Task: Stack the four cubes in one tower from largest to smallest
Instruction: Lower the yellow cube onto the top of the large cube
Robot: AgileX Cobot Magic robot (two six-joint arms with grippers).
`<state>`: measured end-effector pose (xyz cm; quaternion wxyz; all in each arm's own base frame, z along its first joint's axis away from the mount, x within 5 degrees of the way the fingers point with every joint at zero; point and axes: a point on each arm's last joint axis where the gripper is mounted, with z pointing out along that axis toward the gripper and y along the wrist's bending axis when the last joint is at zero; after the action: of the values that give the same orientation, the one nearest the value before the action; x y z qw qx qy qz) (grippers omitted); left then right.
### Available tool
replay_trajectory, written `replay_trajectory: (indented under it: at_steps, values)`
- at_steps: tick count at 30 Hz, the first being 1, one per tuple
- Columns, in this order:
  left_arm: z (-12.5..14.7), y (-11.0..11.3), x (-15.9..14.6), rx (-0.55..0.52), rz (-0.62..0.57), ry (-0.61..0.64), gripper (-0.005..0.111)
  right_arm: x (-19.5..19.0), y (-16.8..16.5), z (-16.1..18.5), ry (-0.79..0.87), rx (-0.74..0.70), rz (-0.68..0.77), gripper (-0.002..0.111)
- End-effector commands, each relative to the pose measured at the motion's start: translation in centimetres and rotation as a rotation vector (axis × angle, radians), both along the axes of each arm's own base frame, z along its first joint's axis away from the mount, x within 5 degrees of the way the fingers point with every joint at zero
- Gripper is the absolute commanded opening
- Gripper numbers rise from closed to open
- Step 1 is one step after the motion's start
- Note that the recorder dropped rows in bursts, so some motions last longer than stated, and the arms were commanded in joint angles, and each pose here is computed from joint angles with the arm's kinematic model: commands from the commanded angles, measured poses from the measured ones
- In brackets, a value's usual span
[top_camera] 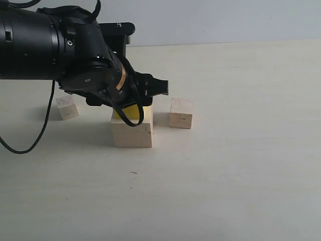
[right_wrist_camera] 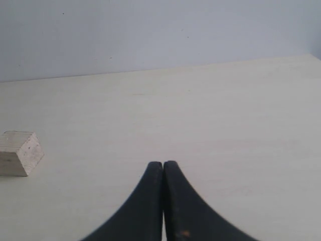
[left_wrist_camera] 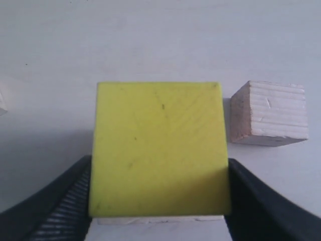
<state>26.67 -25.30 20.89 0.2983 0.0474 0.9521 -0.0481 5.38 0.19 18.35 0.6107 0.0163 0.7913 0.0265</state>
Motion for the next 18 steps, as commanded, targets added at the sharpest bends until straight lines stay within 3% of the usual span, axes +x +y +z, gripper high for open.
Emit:
replay_trajectory:
  at_steps: [1, 11, 18]
  values:
    - [-0.43, -0.14, -0.15, -0.002, 0.011, 0.016, 0.009, -0.02, -0.05, -0.05, -0.008, -0.011, -0.006, 0.0]
    - [-0.47, -0.02, -0.18, 0.009, 0.019, 0.022, 0.044, -0.02, -0.06, -0.05, -0.008, -0.014, -0.006, 0.0]
    - [-0.53, 0.21, -0.24, 0.03, 0.033, 0.03, 0.077, -0.02, -0.06, -0.05, -0.008, -0.014, -0.006, 0.0]
